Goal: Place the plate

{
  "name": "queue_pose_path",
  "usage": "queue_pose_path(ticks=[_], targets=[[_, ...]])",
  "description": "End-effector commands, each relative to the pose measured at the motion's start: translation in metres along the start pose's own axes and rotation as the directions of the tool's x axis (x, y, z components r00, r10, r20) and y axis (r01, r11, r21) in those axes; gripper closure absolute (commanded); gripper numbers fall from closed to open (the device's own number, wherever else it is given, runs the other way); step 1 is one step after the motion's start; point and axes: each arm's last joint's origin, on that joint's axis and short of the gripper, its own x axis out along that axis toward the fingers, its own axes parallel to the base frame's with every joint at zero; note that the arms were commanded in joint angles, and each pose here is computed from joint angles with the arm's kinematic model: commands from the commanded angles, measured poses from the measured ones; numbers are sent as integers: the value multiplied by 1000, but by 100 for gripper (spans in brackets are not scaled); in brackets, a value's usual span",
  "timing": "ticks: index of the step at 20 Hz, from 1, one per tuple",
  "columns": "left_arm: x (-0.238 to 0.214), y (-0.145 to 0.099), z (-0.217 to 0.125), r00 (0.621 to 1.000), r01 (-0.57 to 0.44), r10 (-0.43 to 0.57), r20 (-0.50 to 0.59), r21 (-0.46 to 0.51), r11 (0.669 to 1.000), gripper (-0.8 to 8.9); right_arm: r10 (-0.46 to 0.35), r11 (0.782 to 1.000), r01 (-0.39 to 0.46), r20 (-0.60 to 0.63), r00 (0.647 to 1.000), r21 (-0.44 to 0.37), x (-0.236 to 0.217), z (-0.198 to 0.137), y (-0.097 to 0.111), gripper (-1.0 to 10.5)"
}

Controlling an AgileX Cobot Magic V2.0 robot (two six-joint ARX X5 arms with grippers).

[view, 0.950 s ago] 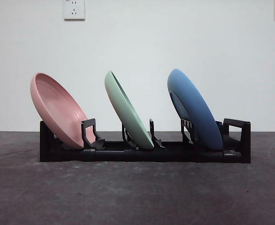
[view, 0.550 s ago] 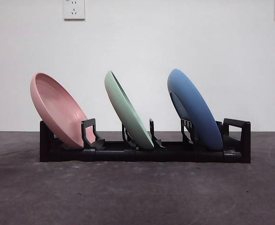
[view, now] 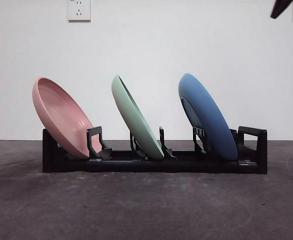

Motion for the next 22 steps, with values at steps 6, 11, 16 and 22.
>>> queue_pose_path(ticks=[6, 11, 16, 22], targets=[[-4, -3, 7, 999, 11, -12, 45, 23, 1000, 466, 42, 997, -44, -39, 998, -62, 40, 74, 13, 634], [-4, -3, 9, 998, 12, -14, 59, 25, 1000, 466, 75, 989, -78, -23, 997, -124, 78, 111, 25, 636], [-4, -3, 10, 997, 13, -15, 71, 30, 999, 466, 56, 985, -61, -36, 998, -160, 113, 123, 35, 680], [-4, -3, 10, 997, 13, -15, 70, 30, 999, 466, 17, 984, -26, -56, 998, -175, 144, 124, 35, 700]])
